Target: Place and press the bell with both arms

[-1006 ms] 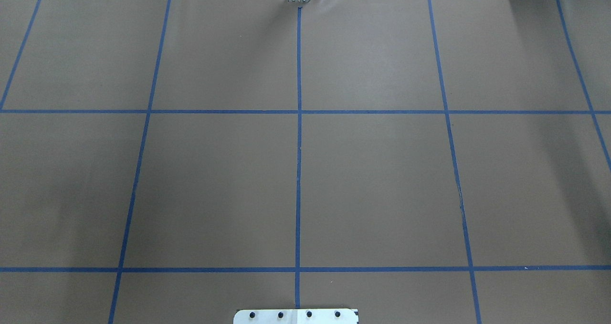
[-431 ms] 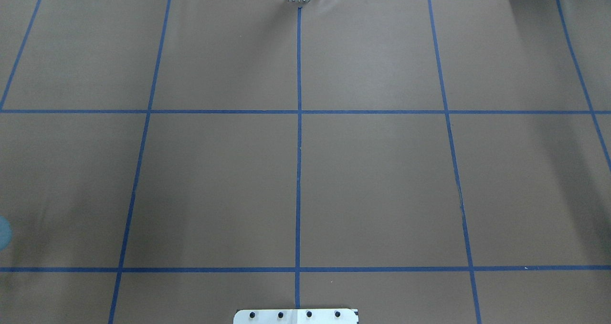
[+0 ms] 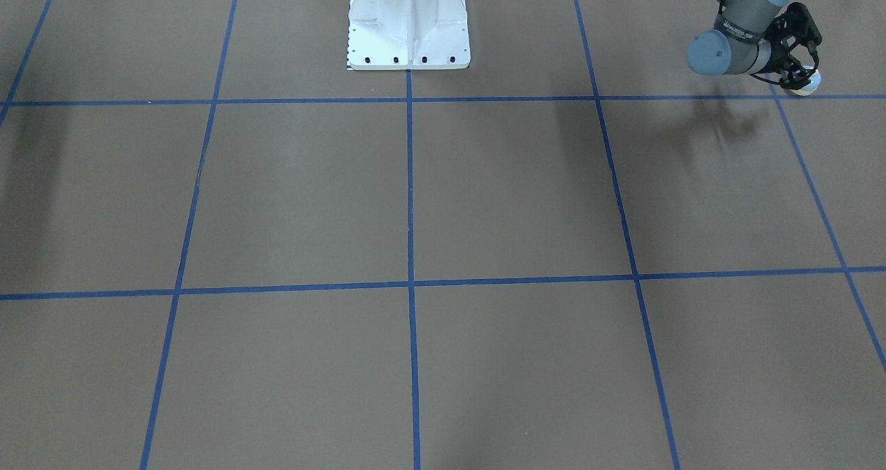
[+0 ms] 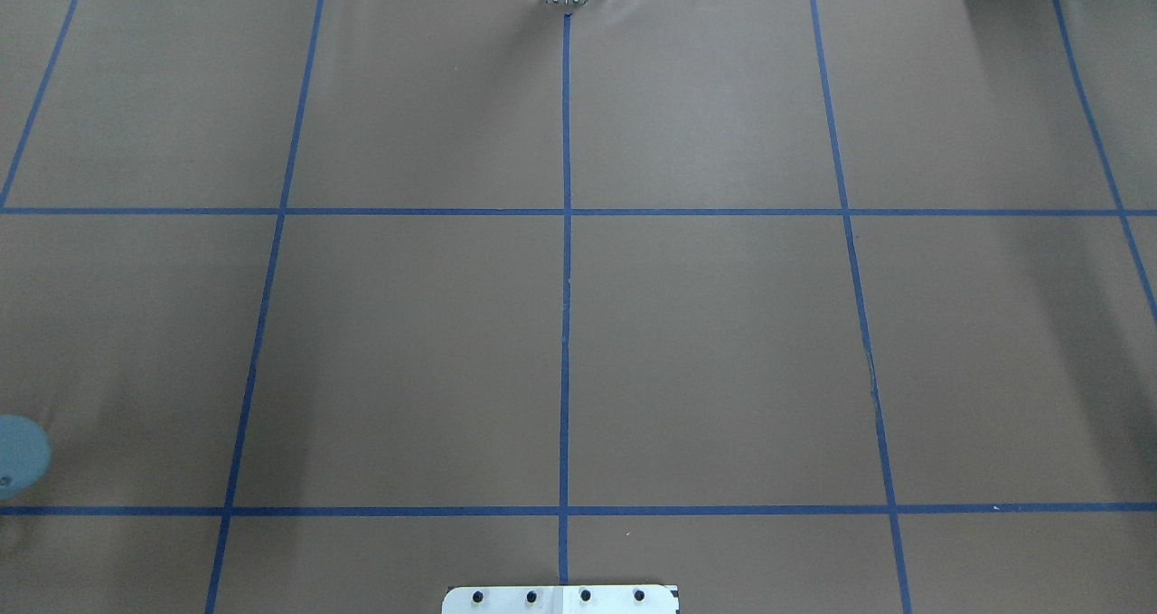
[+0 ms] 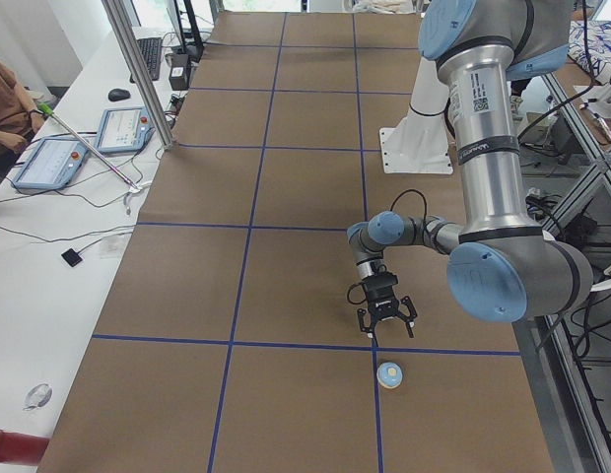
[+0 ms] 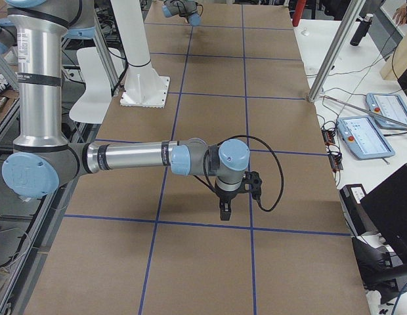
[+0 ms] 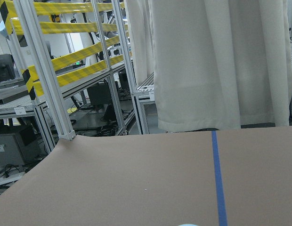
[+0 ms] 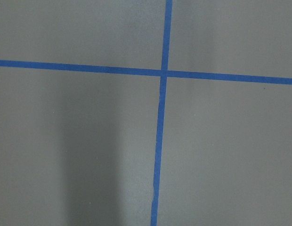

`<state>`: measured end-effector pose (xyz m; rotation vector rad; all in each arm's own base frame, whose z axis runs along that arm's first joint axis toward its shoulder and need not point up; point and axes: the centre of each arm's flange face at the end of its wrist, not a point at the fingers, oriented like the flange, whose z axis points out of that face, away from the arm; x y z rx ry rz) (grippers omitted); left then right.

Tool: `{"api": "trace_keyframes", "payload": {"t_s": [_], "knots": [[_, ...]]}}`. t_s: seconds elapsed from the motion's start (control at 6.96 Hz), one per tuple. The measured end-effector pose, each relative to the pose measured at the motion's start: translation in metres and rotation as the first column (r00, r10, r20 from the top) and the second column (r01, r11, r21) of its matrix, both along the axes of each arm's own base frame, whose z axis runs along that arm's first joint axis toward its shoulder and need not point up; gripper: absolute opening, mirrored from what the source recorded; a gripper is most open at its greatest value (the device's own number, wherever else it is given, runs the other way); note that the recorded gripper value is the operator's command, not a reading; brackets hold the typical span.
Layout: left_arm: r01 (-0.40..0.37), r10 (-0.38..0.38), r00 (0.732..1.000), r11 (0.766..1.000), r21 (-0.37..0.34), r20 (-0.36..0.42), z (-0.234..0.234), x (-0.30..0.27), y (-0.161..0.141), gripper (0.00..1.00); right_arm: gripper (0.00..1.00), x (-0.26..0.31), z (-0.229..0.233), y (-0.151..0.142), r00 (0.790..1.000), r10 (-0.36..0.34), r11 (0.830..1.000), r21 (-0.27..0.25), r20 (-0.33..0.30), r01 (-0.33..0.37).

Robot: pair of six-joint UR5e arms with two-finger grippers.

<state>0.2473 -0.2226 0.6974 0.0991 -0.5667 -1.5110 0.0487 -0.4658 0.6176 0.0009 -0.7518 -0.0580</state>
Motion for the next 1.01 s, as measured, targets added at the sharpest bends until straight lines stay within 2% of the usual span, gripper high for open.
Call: {"api": "trace_keyframes", "payload": {"t_s": [0.43,1.01], "knots": [[-0.007,0.007,1.000,1.000,-0.001,0.008,0.030,0.002,-0.001,1.00,1.00,0.000,-0.002,0.000,1.000,0.001,1.000,0.002,0.000,-0.001],[-0.010,0.010,1.000,1.000,0.000,0.013,0.036,0.002,-0.002,1.00,1.00,0.000,-0.004,-0.002,1.000,0.003,1.000,0.007,-0.001,-0.003]]}}
